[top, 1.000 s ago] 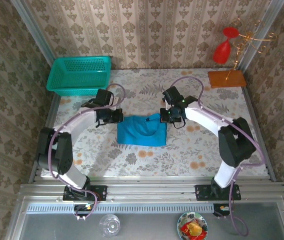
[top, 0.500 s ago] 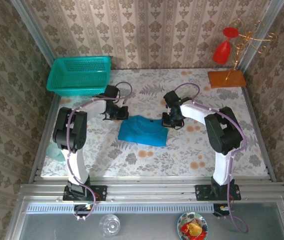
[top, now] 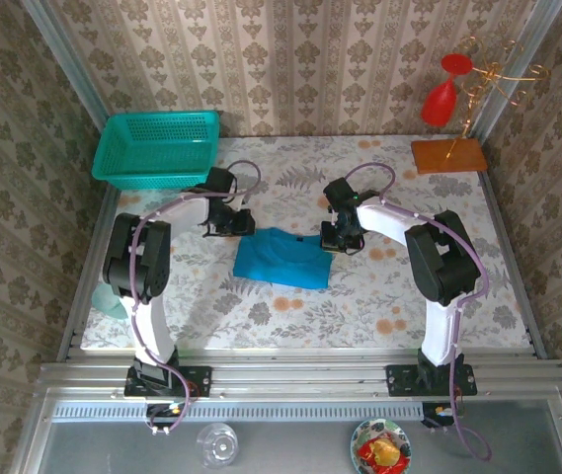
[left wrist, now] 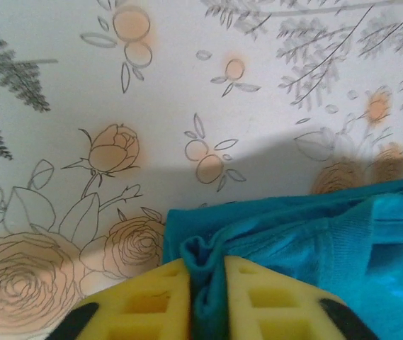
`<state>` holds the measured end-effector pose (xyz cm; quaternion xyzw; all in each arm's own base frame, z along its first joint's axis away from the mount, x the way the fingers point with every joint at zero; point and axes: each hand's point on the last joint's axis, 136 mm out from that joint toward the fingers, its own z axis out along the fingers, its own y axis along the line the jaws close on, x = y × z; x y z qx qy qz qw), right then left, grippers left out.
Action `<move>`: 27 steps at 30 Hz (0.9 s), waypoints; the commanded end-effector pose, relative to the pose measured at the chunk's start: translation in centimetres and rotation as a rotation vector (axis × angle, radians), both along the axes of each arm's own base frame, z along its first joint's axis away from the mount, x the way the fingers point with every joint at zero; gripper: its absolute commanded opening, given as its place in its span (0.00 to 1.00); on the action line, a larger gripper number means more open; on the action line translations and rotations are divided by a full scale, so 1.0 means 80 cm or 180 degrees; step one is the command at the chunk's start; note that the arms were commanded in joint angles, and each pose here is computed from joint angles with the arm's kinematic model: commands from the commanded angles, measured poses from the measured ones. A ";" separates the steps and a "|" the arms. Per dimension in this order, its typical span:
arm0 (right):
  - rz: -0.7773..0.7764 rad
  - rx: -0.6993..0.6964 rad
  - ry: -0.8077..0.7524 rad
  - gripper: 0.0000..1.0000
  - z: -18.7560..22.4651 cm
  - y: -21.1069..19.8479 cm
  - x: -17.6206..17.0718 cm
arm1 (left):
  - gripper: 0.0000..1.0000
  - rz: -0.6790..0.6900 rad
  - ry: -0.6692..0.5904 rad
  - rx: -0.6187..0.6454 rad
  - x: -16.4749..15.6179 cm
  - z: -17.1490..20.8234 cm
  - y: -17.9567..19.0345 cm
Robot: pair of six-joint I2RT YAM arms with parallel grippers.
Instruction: Fold the inside-out t-shirt
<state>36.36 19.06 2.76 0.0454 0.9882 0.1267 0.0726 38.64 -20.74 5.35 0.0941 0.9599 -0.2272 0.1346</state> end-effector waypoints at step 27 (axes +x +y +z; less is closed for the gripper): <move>0.0131 0.1437 0.0488 0.37 0.030 0.134 -0.077 | 0.20 0.0053 0.0425 0.0533 -0.090 -0.040 0.022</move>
